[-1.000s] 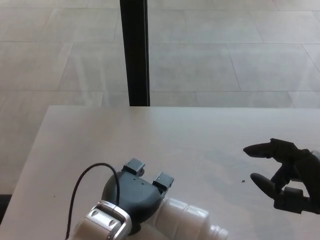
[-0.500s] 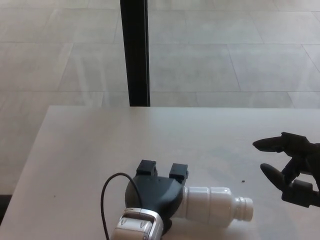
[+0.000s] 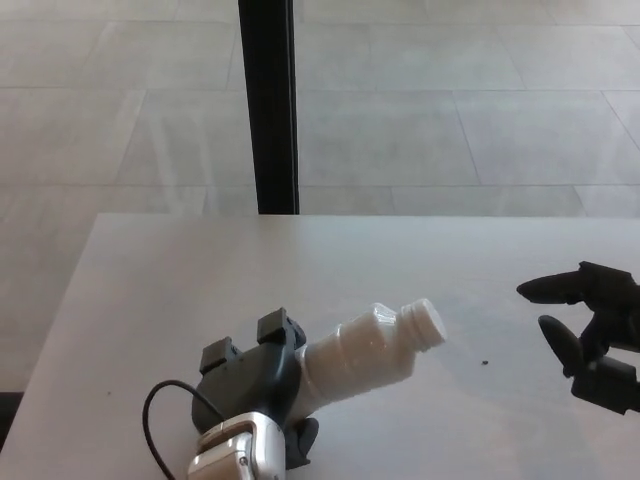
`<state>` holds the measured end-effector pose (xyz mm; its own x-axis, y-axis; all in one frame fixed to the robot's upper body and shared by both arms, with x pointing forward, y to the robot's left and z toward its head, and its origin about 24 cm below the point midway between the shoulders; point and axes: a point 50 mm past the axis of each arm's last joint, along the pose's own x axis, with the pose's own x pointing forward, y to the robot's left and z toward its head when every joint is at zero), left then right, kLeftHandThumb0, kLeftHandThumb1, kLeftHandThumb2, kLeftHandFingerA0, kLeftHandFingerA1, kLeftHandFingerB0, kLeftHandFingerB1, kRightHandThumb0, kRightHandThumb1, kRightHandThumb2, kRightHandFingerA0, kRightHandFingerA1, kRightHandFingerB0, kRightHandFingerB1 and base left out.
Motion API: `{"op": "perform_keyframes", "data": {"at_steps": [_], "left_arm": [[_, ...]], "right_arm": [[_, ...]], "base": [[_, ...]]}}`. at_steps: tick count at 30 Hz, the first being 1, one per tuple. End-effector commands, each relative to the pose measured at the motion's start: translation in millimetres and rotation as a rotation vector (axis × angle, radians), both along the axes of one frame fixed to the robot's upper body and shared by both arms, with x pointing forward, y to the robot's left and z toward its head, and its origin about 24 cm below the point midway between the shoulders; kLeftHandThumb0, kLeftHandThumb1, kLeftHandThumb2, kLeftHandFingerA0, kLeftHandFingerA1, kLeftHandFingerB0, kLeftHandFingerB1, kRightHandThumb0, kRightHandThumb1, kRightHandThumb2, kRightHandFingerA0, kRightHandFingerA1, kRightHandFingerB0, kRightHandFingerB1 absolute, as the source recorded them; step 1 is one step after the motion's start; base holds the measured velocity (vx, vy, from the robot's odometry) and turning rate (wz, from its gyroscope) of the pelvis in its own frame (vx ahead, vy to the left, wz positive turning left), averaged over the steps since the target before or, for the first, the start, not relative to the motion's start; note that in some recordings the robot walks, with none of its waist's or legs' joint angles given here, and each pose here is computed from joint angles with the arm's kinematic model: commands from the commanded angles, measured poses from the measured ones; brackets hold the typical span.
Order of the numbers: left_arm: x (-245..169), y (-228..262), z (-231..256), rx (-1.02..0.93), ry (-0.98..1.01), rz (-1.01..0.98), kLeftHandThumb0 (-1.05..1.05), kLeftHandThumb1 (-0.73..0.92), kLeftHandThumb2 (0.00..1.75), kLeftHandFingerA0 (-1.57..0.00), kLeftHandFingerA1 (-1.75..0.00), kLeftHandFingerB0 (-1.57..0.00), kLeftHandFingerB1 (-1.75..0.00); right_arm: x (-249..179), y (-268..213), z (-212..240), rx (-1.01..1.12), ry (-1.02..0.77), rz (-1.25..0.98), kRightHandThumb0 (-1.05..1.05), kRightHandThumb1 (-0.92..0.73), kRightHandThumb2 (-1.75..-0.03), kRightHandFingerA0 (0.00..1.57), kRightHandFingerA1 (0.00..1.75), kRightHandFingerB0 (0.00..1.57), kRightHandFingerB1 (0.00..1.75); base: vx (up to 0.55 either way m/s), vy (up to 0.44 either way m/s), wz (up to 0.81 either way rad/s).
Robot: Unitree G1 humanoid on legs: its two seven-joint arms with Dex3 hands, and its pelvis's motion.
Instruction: The robot uses its left hand to to lift the bottle kept on the middle of the desk and tilts it towards its right hand. It then uses its right hand to rotate its cap to open it and places the bottle and cap back on the desk
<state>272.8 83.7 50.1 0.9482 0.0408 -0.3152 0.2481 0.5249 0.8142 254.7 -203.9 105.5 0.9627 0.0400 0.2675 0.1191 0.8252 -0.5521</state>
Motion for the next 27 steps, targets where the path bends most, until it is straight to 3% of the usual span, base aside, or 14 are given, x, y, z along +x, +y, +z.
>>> {"op": "perform_keyframes", "data": {"at_steps": [1,2,3,6,7,8,10,12,14,15,23,24,27], "left_arm": [[-7,13,-16,-0.068,0.083,0.065,-0.03,0.62,1.15,-0.86,-1.67,-0.7,-1.24],[-7,15,-14,-0.06,0.055,0.059,0.08,0.56,1.19,-1.1,-1.34,-0.83,-1.05],[-7,16,-12,-0.093,0.043,0.08,0.04,0.55,1.21,-0.85,-1.64,-0.74,-1.1],[-8,17,-11,-0.112,0.017,0.074,0.08,0.53,1.21,-0.88,-1.66,-0.79,-1.07],[-9,17,-11,-0.121,0.005,0.081,0.12,0.54,1.17,-1.09,-1.28,-0.81,-0.95],[-9,17,-11,-0.121,-0.004,0.076,0.11,0.51,1.21,-0.87,-1.61,-0.79,-1.04],[-10,17,-11,-0.114,-0.009,0.067,0.11,0.5,1.22,-0.86,-1.61,-0.79,-1.04],[-10,16,-12,-0.117,-0.003,0.054,0.11,0.49,1.26,-0.89,-1.61,-0.81,-1.09],[-11,16,-12,-0.096,-0.021,0.041,0.12,0.45,1.27,-0.92,-1.57,-0.82,-1.01],[-11,15,-13,-0.104,-0.016,0.05,0.11,0.48,1.28,-0.89,-1.61,-0.8,-1.11],[-13,13,-16,-0.088,-0.014,0.023,0.1,0.49,1.27,-0.91,-1.62,-0.82,-1.15],[-13,11,-16,-0.085,-0.025,0.02,0.09,0.48,1.24,-0.9,-1.57,-0.78,-0.91],[-13,11,-17,-0.089,-0.001,0.02,0.09,0.51,1.23,-0.9,-1.59,-0.81,-1.1]], "right_arm": [[-4,-5,-2,0.054,0.0,-0.025,-0.69,-0.81,-0.65,1.04,1.38,0.81,0.55],[-4,-7,-3,0.057,0.004,-0.028,-0.68,-0.8,-0.65,1.03,1.4,0.81,0.55],[-4,-8,-4,0.057,0.006,-0.03,-0.68,-0.8,-0.64,1.02,1.38,0.8,0.56],[-3,-8,-6,0.048,0.028,-0.032,-0.64,-0.75,-0.64,0.95,1.34,0.75,0.55],[-3,-6,-7,0.034,0.061,-0.026,-0.67,-0.59,-0.96,0.96,1.19,0.62,0.63],[-2,-6,-8,0.021,0.084,-0.02,-0.68,-0.76,-0.64,0.86,1.3,0.64,0.51],[-1,-4,-10,-0.008,0.123,-0.01,-0.72,-0.74,-0.63,0.84,1.26,0.59,0.48],[0,-2,-11,-0.048,0.159,-0.001,-0.73,-0.7,-0.61,0.89,1.02,0.53,0.44],[1,2,-11,-0.072,0.182,0.008,-0.75,-0.65,-0.6,0.91,0.94,0.51,0.41],[2,7,-10,-0.079,0.197,0.029,-0.74,-0.61,-0.59,0.91,0.98,0.5,0.4],[15,26,-4,-0.124,0.22,0.078,-0.73,-0.6,-0.59,0.94,1.07,0.49,0.4],[19,30,-3,-0.133,0.222,0.09,-0.74,-0.59,-0.59,0.93,1.1,0.5,0.4],[23,40,-1,-0.117,0.225,0.114,-0.7,-0.56,-0.58,0.94,1.11,0.52,0.41]], "base": [[0.0,0.0,0.0],[0.0,0.0,0.0],[0.0,0.0,0.0],[0.0,0.0,0.0],[0.0,0.0,0.0],[0.0,0.0,0.0],[0.0,0.0,0.0],[0.0,0.0,0.0],[0.0,0.0,0.0],[0.0,0.0,0.0],[0.0,0.0,0.0],[0.0,0.0,0.0],[0.0,0.0,0.0]]}}
